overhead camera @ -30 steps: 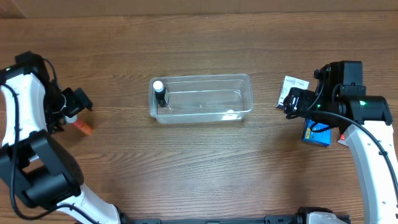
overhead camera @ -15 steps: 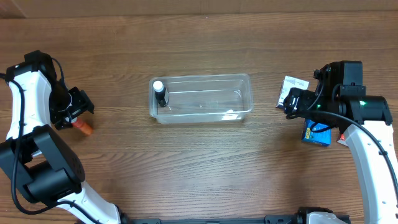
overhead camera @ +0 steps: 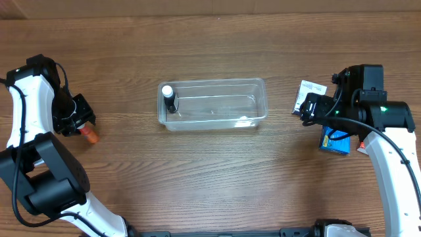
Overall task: Pack container
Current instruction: 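Place the orange tube in the container beside the bottle, release, then lower the right gripper onto the white box and grasp it, then carry the white box into the container's right end and release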
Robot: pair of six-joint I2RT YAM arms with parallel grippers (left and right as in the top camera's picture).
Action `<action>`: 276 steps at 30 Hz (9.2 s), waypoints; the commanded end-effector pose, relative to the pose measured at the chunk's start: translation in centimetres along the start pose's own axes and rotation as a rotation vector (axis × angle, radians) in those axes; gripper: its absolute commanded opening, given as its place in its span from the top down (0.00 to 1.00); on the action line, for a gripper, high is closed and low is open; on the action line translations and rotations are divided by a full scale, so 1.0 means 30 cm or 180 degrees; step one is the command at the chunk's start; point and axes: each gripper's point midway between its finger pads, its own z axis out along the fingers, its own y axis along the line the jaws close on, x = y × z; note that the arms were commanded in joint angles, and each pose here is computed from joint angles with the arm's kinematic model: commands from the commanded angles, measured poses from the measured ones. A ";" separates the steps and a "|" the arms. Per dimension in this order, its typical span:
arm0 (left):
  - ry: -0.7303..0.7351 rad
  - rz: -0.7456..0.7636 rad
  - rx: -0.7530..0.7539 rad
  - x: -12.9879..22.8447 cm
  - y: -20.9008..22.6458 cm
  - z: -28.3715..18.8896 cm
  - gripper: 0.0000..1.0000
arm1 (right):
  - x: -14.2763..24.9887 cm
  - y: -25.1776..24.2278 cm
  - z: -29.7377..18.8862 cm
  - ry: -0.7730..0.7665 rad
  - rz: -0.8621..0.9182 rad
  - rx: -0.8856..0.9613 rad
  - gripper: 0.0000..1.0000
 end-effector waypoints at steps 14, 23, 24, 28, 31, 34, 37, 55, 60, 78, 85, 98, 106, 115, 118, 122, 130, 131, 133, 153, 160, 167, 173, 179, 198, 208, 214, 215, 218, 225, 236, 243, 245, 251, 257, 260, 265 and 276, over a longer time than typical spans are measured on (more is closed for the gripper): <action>-0.0059 0.0140 -0.0023 0.020 -0.029 -0.048 0.86 | -0.028 0.001 -0.022 -0.0091 0.0009 0.0013 0.00; -0.0937 0.0904 0.0378 0.120 -0.320 -0.437 0.88 | -0.027 0.001 -0.022 -0.0090 0.0009 0.0013 0.00; -0.1007 0.1001 0.0417 0.138 -0.353 -0.468 0.87 | -0.027 0.001 -0.022 -0.0090 0.0009 0.0013 0.00; -0.1223 0.1542 0.0582 0.255 -0.529 -0.566 0.85 | -0.027 0.001 -0.022 -0.0090 0.0009 0.0013 0.00; -0.1159 0.1753 0.0641 0.348 -0.623 -0.554 0.85 | -0.027 0.001 -0.022 -0.0090 0.0009 0.0013 0.00; -0.0967 0.1870 0.0569 0.415 -0.663 -0.507 0.87 | -0.027 0.001 -0.022 -0.0090 0.0009 0.0013 0.00; -0.0825 0.1924 0.0493 0.451 -0.678 -0.461 0.88 | -0.027 0.001 -0.022 -0.0090 0.0009 0.0013 0.00; -0.0126 0.1967 -0.0028 0.424 -0.722 -0.055 0.87 | -0.024 0.000 -0.022 -0.0075 0.0011 0.0016 0.00; 0.0028 0.1955 -0.0169 0.414 -0.720 0.025 0.86 | -0.024 0.000 -0.022 -0.0077 0.0011 0.0016 0.00; 0.0080 0.2001 -0.0208 0.425 -0.708 -0.011 0.39 | -0.025 0.000 -0.022 -0.0079 0.0011 0.0016 0.00; -0.0554 0.2009 0.0097 0.379 -0.743 -0.252 0.00 | -0.024 0.000 -0.022 -0.0078 0.0011 0.0016 0.00; -0.1865 0.1719 0.0547 0.304 -0.616 -0.730 0.00 | -0.136 0.028 -0.117 -0.0387 0.0227 -0.0006 0.00; -0.1837 0.0998 0.0705 0.175 -0.428 -0.769 0.00 | -0.344 0.013 -0.062 -0.0326 0.0270 0.0275 0.00; -0.1718 0.0942 0.0605 0.162 -0.368 -0.742 0.00 | -0.350 -0.096 0.330 0.0292 0.0379 0.0594 0.00; -0.1717 0.0944 0.0610 0.162 -0.369 -0.742 0.00 | -0.330 -0.135 0.407 0.0420 0.0378 0.0756 0.00; -0.1715 0.0944 0.0609 0.162 -0.369 -0.741 0.00 | -0.272 -0.172 0.507 0.0693 0.0386 0.0874 0.00; -0.1716 0.0942 0.0610 0.162 -0.369 -0.741 0.00 | -0.193 -0.196 0.577 0.0959 0.0396 0.0924 0.00; -0.1716 0.0942 0.0610 0.162 -0.369 -0.741 0.00 | -0.184 -0.199 0.584 0.0992 0.0398 0.0930 0.00; -0.1715 0.0943 0.0609 0.162 -0.369 -0.741 0.00 | -0.170 -0.202 0.599 0.1046 0.0402 0.0931 0.00; -0.1705 0.0944 0.0603 0.164 -0.368 -0.740 0.00 | -0.174 -0.181 0.613 0.1043 0.0416 0.0808 0.18; -0.1705 0.0944 0.0603 0.164 -0.368 -0.740 0.00 | -0.199 -0.169 0.576 0.1027 0.0412 0.0803 0.18; -0.1705 0.0943 0.0604 0.164 -0.368 -0.740 0.00 | -0.315 -0.108 0.376 0.0710 0.0388 0.0701 0.16; -0.1705 0.0942 0.0603 0.164 -0.368 -0.740 0.00 | -0.387 0.009 0.081 0.0177 0.0199 0.0377 0.15; -0.1705 0.0942 0.0603 0.164 -0.368 -0.740 0.00 | -0.410 0.014 -0.035 -0.0121 0.0181 0.0384 0.01; -0.1705 0.0942 0.0603 0.164 -0.368 -0.740 0.00 | -0.233 -0.130 0.400 0.0404 0.0322 0.0742 0.00; -0.1706 0.0942 0.0604 0.164 -0.368 -0.740 0.00 | -0.147 -0.174 0.549 0.0794 0.0337 0.0856 0.00; -0.1706 0.0943 0.0605 0.164 -0.368 -0.740 0.00 | -0.121 -0.188 0.608 0.0901 0.0343 0.0880 0.00; -0.1706 0.0943 0.0605 0.164 -0.368 -0.740 0.00 | -0.123 -0.187 0.612 0.0893 0.0343 0.0871 0.00; -0.1706 0.0943 0.0605 0.164 -0.368 -0.740 0.00 | -0.130 -0.186 0.615 0.0867 0.0339 0.0862 0.00; -0.1706 0.0943 0.0605 0.164 -0.368 -0.740 0.00 | -0.128 -0.166 0.619 0.0883 0.0346 0.0751 0.25; -0.1706 0.0944 0.0604 0.164 -0.368 -0.740 0.00 | -0.180 -0.101 0.507 0.0803 0.0318 0.0613 0.32; -0.1708 0.0944 0.0604 0.164 -0.368 -0.740 0.00 | -0.255 0.041 0.214 0.0280 0.0087 0.0403 0.30; -0.1708 0.0943 0.0603 0.164 -0.368 -0.740 0.00 | -0.248 0.121 0.101 0.0077 -0.0089 0.0278 0.30; -0.1707 0.0943 0.0603 0.164 -0.368 -0.740 0.00 | -0.136 0.385 -0.059 -0.0134 -0.0759 -0.0113 0.30; -0.1706 0.0944 0.0602 0.164 -0.368 -0.740 0.00 | -0.026 0.536 0.037 0.0075 -0.1034 -0.0239 0.28; -0.1705 0.0946 0.0601 0.164 -0.367 -0.740 0.00 | 0.005 0.572 0.110 0.0203 -0.1132 -0.0218 0.27; -0.1705 0.0947 0.0599 0.164 -0.367 -0.739 0.00 | 0.012 0.575 0.244 0.0373 -0.1133 -0.0120 0.27; -0.1709 0.0966 0.0592 0.164 -0.367 -0.740 0.00 | 0.031 0.566 0.348 0.0528 -0.1133 -0.0031 0.26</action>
